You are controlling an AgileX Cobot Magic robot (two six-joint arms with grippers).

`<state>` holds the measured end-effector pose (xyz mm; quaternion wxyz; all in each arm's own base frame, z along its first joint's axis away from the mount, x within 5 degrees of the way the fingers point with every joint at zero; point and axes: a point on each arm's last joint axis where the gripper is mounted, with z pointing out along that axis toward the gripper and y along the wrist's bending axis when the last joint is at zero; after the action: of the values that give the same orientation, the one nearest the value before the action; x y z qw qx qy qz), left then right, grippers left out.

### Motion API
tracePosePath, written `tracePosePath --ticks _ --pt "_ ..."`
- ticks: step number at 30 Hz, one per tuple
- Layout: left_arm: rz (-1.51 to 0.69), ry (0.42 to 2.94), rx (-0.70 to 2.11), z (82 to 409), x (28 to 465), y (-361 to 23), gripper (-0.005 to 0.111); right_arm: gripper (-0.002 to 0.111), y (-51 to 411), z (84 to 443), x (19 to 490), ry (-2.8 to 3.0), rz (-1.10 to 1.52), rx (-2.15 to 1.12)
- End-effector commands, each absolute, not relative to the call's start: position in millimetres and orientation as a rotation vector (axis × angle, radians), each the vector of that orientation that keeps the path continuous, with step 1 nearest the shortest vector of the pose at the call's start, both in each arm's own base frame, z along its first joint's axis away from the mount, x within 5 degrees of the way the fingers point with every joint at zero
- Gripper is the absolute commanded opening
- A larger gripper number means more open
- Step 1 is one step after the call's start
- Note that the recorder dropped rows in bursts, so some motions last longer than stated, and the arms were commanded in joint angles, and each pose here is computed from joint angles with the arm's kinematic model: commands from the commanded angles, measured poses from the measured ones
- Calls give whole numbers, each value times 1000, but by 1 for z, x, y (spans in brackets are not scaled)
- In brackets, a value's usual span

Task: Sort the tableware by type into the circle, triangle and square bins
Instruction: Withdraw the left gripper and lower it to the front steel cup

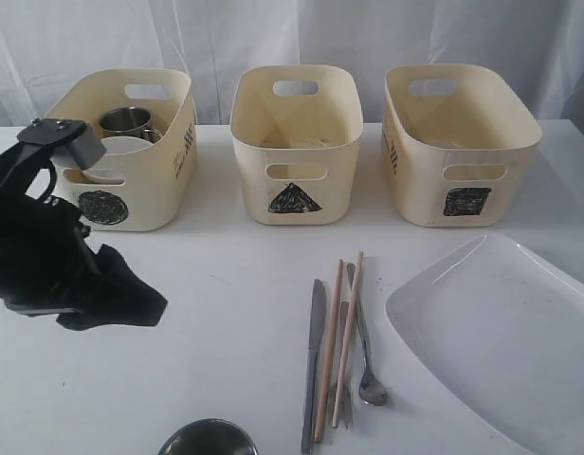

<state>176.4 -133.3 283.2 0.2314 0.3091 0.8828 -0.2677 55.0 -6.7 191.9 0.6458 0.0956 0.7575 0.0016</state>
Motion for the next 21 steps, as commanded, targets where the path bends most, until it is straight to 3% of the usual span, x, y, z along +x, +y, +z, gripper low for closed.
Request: tracePosePath --ticks 1,8,21 --pt "-871 2389 874 287 163 -149 57 0 -6 191 55 1717 2 205" --pt "-893 2399 952 286 152 -159 67 0 -6 191 55 1717 2 205" --pt "-827 2548 994 262 147 -158 72 0 -6 191 55 1717 2 205"
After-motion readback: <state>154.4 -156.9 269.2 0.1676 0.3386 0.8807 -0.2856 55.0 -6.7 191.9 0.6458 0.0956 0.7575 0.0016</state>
